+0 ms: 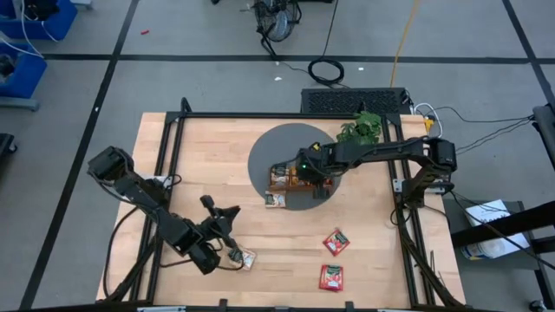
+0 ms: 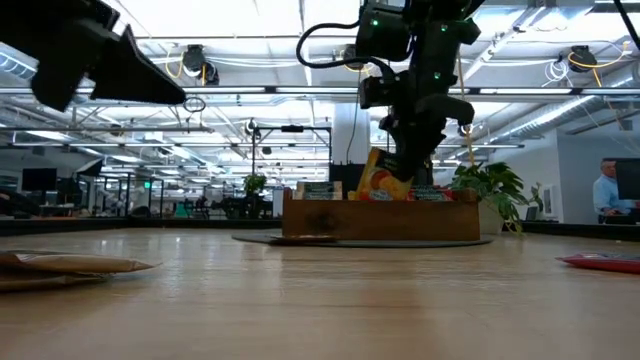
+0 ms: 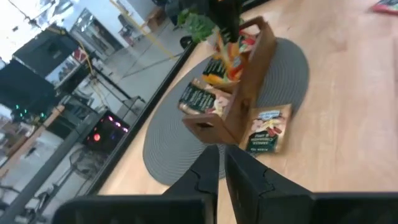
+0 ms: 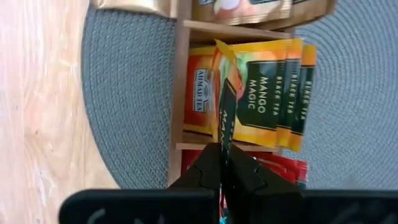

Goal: Pick & Place Tea
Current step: Put the orange tea packet into the middle section of the wooden organizer

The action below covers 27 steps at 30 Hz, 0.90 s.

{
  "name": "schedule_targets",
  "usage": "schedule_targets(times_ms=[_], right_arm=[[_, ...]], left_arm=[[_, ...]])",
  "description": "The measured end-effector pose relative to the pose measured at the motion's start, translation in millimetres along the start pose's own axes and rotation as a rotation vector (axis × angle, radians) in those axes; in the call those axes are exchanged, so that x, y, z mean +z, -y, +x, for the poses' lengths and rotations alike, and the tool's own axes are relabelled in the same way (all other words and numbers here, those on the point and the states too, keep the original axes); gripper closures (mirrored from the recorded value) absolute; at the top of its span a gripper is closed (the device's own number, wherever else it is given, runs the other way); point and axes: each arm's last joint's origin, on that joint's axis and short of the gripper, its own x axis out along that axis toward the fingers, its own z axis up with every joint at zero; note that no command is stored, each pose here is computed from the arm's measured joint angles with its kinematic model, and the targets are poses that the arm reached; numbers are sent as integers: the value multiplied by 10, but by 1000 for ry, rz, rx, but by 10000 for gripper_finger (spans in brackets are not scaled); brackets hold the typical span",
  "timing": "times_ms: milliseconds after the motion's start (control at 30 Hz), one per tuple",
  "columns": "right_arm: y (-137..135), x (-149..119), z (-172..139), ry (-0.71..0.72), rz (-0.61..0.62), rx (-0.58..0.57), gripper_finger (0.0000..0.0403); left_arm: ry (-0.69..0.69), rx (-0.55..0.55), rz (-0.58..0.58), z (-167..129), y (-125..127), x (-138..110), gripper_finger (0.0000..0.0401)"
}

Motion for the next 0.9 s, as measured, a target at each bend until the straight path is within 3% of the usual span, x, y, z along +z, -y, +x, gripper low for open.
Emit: schedule_targets(times_ms=[300, 433, 600, 900], right_arm=[[43, 102, -118, 44, -52, -17, 403], [70, 121, -249, 0, -52, -6, 403], [145, 282, -423, -36, -39, 1, 403], [169, 573, -82, -280, -52, 50, 403]], left_arm=[[-81, -26, -62, 247, -51, 63, 383], [-113, -58, -65, 304, -60, 71, 397], [-122, -54, -72, 341, -74, 75, 377], [-145, -92, -58, 351, -69, 71, 367]])
